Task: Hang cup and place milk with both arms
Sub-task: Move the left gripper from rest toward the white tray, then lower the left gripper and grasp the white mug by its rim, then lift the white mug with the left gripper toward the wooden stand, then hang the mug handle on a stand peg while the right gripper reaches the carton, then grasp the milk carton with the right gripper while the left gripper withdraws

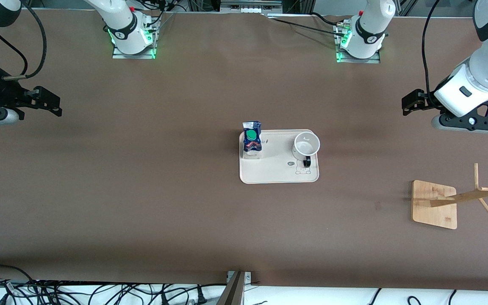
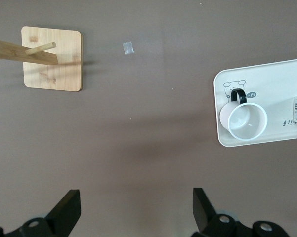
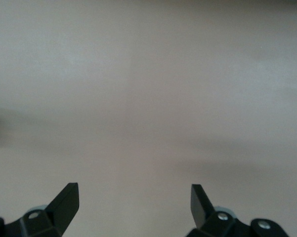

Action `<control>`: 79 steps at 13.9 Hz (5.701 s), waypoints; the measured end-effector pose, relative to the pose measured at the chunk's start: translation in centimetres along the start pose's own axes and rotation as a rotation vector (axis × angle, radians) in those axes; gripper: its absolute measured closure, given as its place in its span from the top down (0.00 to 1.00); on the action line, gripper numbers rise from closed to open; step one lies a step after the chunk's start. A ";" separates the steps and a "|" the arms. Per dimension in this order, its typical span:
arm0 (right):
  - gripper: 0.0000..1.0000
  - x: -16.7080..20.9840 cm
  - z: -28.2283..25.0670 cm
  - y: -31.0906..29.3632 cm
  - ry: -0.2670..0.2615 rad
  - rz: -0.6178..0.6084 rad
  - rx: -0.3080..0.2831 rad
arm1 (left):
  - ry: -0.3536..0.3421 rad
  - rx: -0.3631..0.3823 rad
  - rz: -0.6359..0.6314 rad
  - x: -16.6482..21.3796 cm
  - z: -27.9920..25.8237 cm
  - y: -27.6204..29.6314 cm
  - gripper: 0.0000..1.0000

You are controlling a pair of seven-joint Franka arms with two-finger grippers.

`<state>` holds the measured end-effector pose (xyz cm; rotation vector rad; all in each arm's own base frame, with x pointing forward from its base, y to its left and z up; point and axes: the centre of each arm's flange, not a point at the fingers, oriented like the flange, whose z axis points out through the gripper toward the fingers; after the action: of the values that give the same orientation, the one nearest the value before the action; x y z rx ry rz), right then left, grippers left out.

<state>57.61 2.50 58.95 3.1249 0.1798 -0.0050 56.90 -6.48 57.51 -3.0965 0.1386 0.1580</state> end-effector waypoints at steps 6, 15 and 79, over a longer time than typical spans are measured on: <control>1.00 0.0 0.0 0.0 0.000 0.000 0.000 | 0.010 -0.003 -0.040 0.9 0.8 1.2 1.00; 1.00 0.0 0.0 0.0 0.001 0.000 0.000 | 0.002 -0.061 -0.082 6.2 14.3 14.5 0.97; 1.00 -0.6 22.0 -52.6 0.017 -0.048 0.121 | 0.121 -0.044 0.075 1.9 3.5 -15.9 0.82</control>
<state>50.95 54.43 36.37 3.2414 0.2644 0.0099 59.84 9.31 54.39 -3.1456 0.2587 -0.0245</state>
